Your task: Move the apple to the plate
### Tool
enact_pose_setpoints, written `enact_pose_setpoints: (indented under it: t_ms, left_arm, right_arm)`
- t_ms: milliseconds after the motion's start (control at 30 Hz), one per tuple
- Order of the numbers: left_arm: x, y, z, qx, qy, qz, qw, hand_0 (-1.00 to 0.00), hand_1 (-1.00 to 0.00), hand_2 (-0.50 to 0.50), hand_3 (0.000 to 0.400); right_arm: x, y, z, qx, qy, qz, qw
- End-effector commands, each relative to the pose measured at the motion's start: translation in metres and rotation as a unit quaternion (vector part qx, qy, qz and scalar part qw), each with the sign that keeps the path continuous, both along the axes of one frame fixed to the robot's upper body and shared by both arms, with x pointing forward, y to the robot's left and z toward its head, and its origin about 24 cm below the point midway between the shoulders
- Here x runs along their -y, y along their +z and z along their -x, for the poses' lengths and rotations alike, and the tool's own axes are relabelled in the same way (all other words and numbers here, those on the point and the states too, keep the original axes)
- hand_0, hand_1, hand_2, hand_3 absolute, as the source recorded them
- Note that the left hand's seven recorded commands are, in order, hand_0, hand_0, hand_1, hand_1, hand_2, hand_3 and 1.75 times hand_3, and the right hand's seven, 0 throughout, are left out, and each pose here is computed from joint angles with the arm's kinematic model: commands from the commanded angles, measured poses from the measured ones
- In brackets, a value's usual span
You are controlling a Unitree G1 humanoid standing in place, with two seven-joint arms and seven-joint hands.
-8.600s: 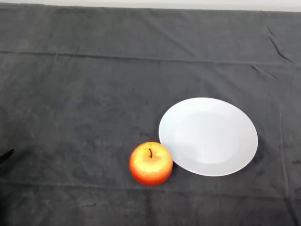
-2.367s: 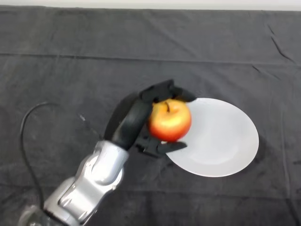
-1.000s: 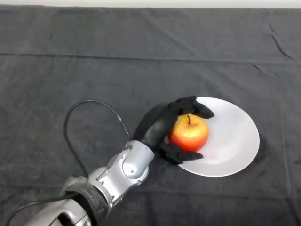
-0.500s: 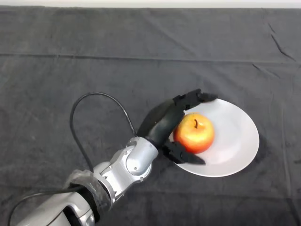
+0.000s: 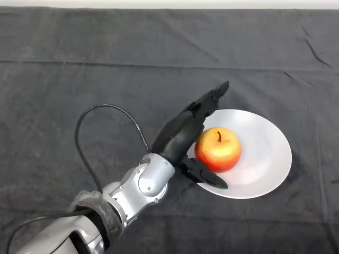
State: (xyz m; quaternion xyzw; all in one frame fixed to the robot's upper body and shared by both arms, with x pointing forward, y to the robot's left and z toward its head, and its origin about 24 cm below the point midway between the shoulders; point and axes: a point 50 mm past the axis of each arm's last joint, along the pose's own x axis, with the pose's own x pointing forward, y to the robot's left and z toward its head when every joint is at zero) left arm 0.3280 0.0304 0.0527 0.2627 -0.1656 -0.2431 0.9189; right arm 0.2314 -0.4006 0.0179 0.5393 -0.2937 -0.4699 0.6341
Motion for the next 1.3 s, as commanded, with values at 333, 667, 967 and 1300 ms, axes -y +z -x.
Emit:
enact_pose_setpoints:
  t_ms: [333, 667, 967, 1300]
  left_arm:
    - [-0.043, 0.024, -0.018, 0.047, 0.060, 0.038, 0.996, 0.00, 0.00, 0.00, 0.000]
    - [-0.086, 0.032, -0.012, 0.081, 0.119, 0.084, 0.986, 0.00, 0.00, 0.00, 0.000]
    - [-0.135, 0.037, 0.006, 0.113, 0.182, 0.119, 0.969, 0.00, 0.00, 0.00, 0.000]
    - [-0.195, 0.045, 0.027, 0.138, 0.261, 0.143, 0.945, 0.00, 0.00, 0.00, 0.000]
  right_arm:
    - [0.0051, 0.0040, 0.0038, 0.011, -0.0139, 0.009, 0.9998]
    - [0.0051, 0.0041, 0.0037, 0.011, -0.0137, 0.009, 0.9998]
    - [0.0050, 0.0041, 0.0037, 0.010, -0.0133, 0.010, 0.9998]
    - [0.0050, 0.0042, 0.0038, 0.010, -0.0128, 0.010, 0.9998]
